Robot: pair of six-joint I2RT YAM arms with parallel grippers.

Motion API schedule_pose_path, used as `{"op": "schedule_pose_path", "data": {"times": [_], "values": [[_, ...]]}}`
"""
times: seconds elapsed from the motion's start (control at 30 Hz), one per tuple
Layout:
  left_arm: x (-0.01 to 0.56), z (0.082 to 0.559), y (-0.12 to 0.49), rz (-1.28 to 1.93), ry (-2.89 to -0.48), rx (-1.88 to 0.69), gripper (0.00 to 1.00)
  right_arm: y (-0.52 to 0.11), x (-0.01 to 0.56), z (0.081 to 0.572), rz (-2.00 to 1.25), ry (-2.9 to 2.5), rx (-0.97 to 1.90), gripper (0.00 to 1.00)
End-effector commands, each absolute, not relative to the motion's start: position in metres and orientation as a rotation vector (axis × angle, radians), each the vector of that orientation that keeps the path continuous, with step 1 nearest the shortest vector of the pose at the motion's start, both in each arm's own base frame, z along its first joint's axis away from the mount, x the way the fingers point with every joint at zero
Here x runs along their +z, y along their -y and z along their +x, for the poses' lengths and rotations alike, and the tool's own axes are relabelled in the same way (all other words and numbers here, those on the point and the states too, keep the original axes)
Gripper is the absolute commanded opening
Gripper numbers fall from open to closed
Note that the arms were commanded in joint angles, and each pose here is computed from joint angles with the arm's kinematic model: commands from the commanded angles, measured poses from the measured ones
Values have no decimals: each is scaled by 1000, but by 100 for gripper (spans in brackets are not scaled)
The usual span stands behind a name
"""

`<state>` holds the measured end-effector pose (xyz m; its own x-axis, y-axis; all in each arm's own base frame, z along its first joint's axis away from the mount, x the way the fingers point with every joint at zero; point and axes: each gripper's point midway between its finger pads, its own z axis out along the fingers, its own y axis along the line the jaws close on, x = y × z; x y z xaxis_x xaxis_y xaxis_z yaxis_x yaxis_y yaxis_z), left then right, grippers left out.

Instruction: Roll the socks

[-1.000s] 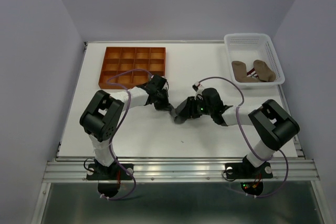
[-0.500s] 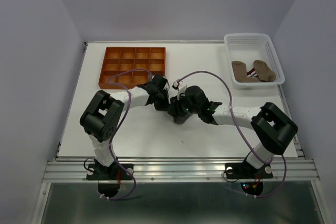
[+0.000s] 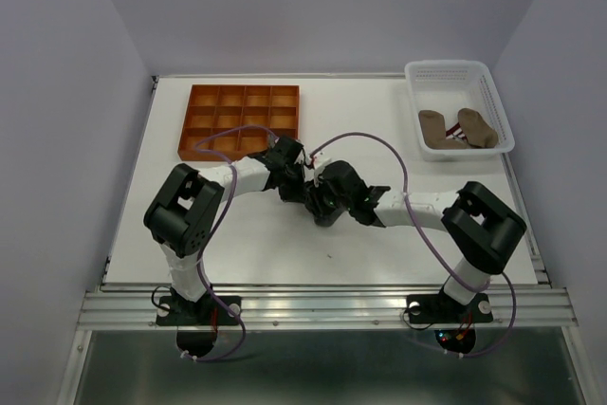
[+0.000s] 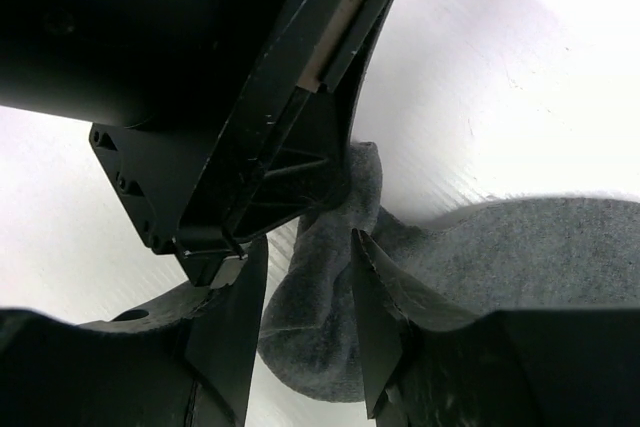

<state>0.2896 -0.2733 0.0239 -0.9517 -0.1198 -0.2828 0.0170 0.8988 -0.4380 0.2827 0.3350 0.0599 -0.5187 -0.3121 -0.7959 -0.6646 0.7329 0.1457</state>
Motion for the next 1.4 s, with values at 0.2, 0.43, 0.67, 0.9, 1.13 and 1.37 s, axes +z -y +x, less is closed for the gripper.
{"op": "schedule_pose_path", "data": {"times": [0.2, 0.43, 0.67, 0.9, 1.13, 1.37], "values": [[47, 287, 276, -32, -2721, -678, 0, -337, 47, 266, -820, -2110, 435, 43], [51, 284, 277, -7, -2718, -701, 0, -325, 36, 272, -813, -2134, 292, 41], [63, 281, 275, 24, -2698, -716, 6, -310, 25, 276, -774, -2171, 133, 29], [65, 279, 270, 25, -2703, -691, 30, -313, 37, 275, -666, -2171, 202, 7], [71, 282, 263, -12, -2682, -666, 53, -333, 42, 260, -577, -2209, 435, 4], [76, 281, 262, -11, -2661, -690, 53, -330, 47, 262, -455, -2262, 764, 2]]}}
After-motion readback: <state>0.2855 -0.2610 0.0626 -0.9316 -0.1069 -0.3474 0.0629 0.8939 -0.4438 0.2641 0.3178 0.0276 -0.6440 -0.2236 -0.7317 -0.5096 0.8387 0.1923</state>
